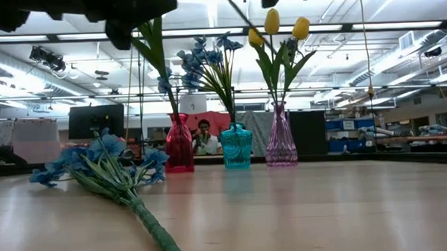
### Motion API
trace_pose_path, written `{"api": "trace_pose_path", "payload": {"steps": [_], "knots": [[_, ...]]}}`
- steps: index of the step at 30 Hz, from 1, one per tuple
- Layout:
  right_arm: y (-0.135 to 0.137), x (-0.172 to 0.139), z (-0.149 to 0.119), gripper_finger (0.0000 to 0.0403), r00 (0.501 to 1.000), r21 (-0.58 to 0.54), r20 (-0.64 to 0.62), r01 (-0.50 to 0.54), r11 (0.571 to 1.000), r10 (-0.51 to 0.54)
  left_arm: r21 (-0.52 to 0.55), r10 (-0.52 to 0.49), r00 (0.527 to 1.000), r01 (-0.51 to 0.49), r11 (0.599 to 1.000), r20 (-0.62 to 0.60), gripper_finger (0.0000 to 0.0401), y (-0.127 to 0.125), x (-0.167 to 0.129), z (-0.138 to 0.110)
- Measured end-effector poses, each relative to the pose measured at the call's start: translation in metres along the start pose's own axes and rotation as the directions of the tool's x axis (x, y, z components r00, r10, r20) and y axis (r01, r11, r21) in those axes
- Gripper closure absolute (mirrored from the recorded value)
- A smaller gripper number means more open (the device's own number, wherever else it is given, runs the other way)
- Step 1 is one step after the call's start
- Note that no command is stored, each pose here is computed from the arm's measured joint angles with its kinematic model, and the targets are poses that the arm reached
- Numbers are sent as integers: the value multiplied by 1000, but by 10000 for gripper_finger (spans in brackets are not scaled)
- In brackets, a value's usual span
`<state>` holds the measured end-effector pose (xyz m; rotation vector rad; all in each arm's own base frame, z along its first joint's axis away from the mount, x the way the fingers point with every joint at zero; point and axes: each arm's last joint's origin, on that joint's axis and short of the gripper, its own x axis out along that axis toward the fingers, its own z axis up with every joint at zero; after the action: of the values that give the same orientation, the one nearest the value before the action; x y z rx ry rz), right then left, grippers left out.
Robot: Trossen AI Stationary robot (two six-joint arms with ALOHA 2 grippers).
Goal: Sort flowers into vase by color
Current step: Put the pink flower into the red vase
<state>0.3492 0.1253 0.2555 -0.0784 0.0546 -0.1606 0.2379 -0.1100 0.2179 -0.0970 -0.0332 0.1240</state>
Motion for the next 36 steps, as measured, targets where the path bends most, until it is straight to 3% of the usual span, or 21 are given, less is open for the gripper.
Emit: {"api": "trace_pose_path", "payload": {"steps": [16, 36], "knots": [[-9, 12, -1, 393, 996, -4, 76, -37, 999, 37, 2, -48, 999, 48, 999, -1, 240, 8, 27, 6], [-11, 13, -1, 393, 996, -13, 81, -33, 999, 34, 12, -99, 994, 99, 995, 37, 324, 15, 32, 11]]}}
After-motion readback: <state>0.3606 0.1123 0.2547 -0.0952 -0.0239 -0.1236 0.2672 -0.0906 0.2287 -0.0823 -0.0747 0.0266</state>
